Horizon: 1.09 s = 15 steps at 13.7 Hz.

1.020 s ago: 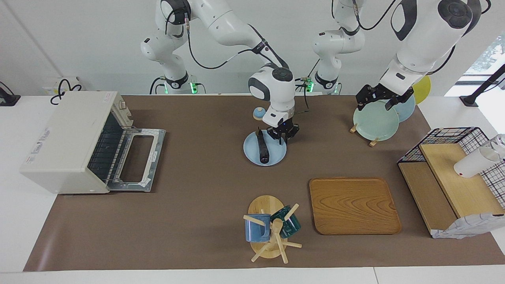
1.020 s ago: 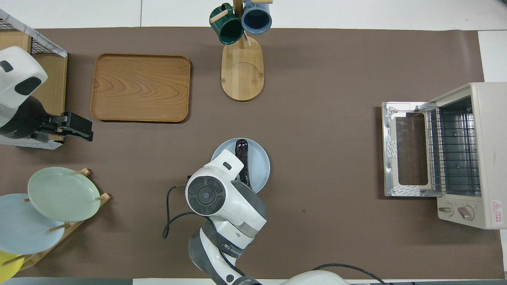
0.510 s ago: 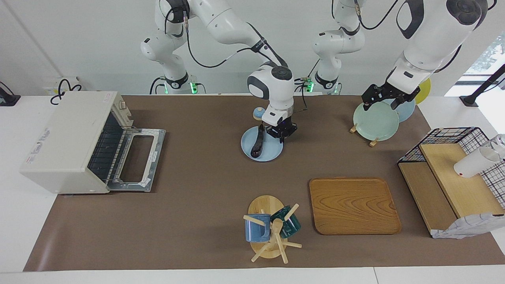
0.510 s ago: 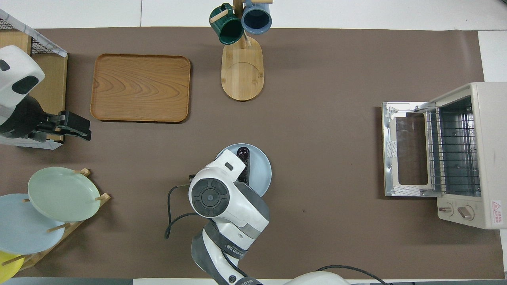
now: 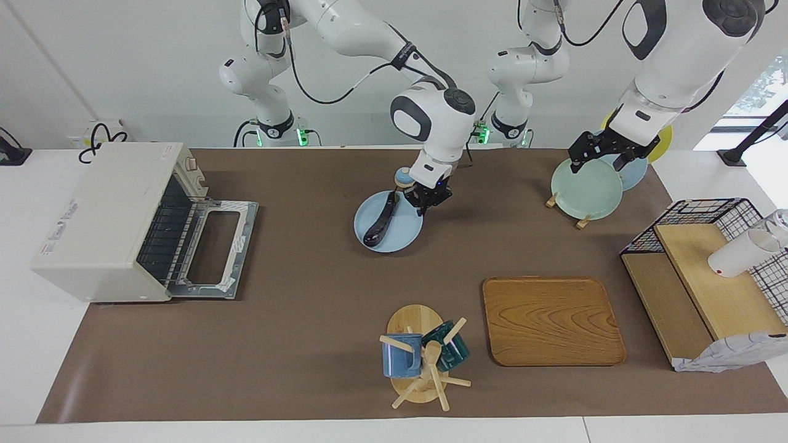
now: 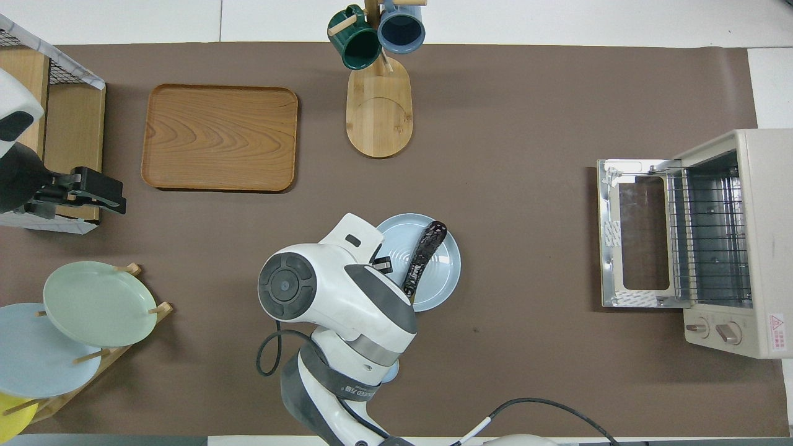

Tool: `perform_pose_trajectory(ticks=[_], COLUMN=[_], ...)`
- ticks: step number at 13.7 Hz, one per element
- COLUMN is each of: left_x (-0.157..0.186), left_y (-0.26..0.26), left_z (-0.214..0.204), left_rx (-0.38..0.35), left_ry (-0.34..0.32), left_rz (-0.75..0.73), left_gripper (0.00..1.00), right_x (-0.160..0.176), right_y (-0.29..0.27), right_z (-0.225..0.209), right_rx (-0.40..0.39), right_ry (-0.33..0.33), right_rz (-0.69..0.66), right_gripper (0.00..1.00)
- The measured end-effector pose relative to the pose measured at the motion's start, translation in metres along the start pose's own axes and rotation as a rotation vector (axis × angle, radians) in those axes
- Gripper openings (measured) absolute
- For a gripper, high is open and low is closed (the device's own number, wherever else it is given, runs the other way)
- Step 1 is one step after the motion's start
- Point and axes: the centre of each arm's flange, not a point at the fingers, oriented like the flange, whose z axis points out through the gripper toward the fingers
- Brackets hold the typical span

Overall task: Put eggplant into oven
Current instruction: 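Carry the eggplant into the open oven with the right gripper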

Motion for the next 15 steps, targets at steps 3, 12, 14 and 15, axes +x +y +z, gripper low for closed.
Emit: perform_pose_trajectory(ticks=[3,12,14,15], left_x=[0.000,0.000,0.000,0.000], left_y=[-0.002,-0.003,-0.003,-0.003], left_z=[0.000,0.000,0.000,0.000], left_rx=[0.000,-0.001,-0.001,-0.001], left_ry=[0.000,0.000,0.000,0.000], left_rz=[-0.005,-0.006,-0.006,-0.006], left_gripper=[1.00,1.00,1.00,1.00], right_x=[0.033,0.025,0.018,0.016], right_y=[0.113,0.427,0.460,0.463], right_z=[-0.023,0.028,0.041,0.045], right_rx=[0.001,0.055,0.070,0.074], right_ry=[-0.035,-0.180,-0.196,-0.198], right_rz=[0.032,-0.031,-0.066,-0.086], right_gripper=[0.02,0.02,0.02,0.02])
